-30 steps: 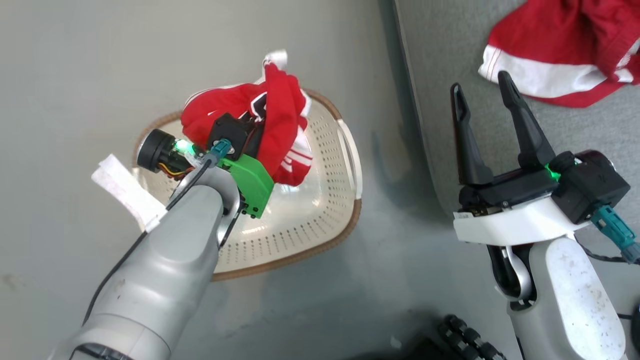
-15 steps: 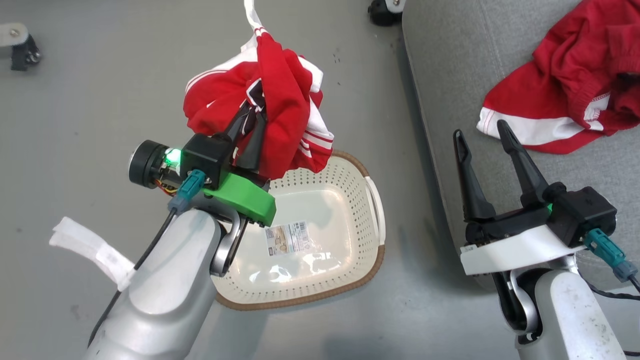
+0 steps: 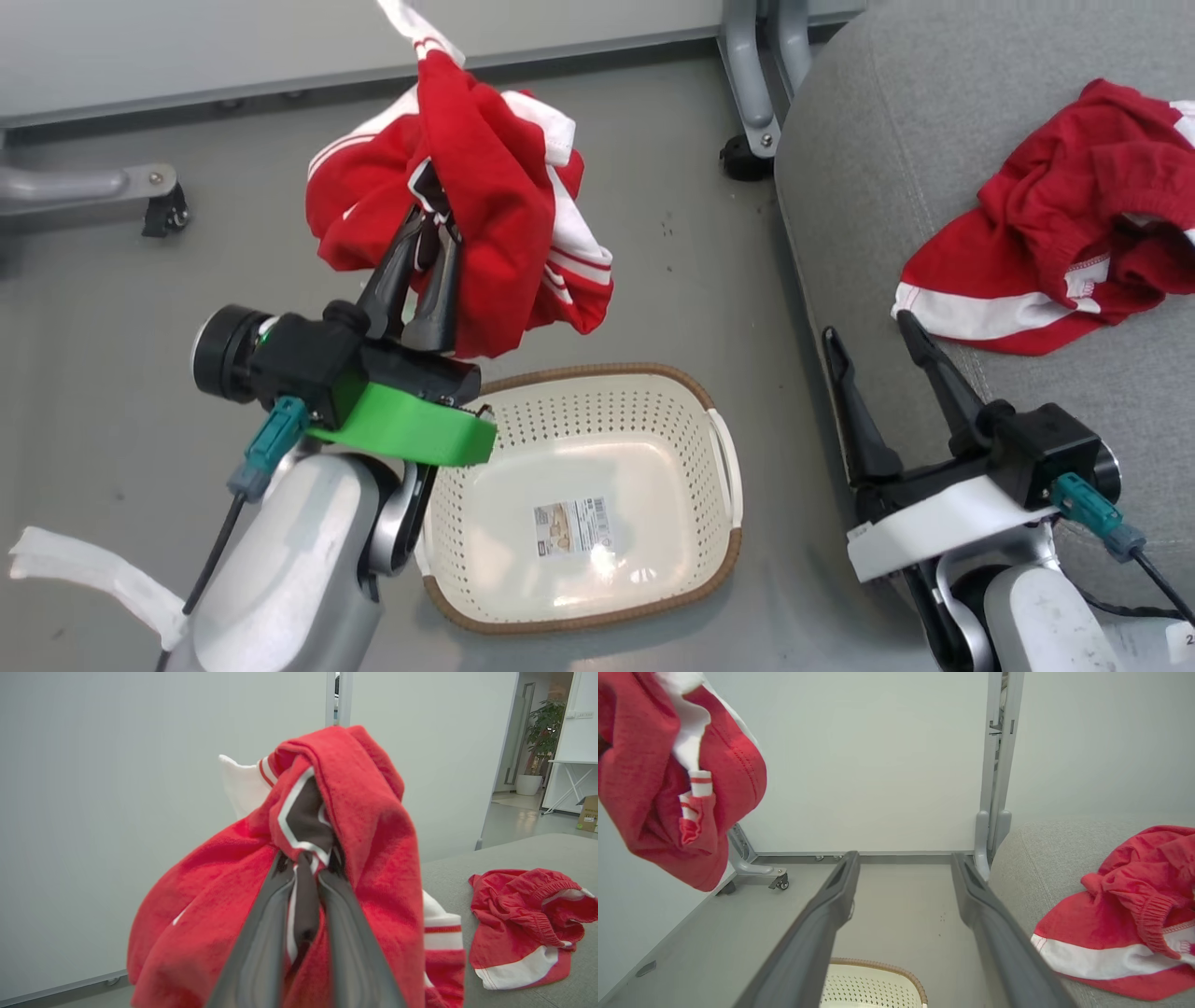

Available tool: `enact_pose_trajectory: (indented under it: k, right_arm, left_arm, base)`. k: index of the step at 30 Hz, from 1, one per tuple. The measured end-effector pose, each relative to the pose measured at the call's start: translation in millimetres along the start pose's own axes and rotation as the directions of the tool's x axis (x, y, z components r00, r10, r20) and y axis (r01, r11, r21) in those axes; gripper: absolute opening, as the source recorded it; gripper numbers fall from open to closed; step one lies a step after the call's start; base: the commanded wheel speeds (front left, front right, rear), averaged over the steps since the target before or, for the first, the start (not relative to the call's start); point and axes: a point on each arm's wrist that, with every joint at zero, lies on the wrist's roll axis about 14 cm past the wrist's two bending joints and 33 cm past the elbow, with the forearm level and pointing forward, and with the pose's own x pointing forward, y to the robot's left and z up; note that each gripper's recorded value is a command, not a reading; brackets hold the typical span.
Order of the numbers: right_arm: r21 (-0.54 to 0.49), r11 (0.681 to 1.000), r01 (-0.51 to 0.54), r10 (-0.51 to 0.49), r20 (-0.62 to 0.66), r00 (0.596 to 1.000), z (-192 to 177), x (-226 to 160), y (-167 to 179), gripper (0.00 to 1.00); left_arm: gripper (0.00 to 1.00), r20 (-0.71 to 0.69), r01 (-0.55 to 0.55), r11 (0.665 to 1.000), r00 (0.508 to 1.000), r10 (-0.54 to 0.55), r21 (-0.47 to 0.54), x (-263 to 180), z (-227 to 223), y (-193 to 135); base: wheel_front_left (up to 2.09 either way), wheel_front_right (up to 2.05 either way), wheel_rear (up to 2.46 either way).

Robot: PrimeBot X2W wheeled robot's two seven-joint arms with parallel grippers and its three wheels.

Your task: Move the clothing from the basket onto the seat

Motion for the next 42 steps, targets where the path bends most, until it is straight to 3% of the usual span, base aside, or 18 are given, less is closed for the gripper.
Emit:
enact_pose_trajectory:
  k: [17, 42]
  right_arm:
    - [0.010, 0.999, -0.040, 0.040, 0.009, 0.999, 18, -43, 24, 1.00]
    - [0.023, 0.998, -0.066, 0.065, 0.016, 0.998, 23, -52, 35, 1.00]
  left_arm:
    - [0.00, 0.056, -0.015, 1.000, 0.998, 0.016, -0.012, -58, 43, -26]
    - [0.00, 0.063, 0.002, 1.000, 0.998, -0.001, -0.024, -68, 52, -36]
  base:
    - [0.00, 0.00, 0.00]
    - [0.00, 0.00, 0.00]
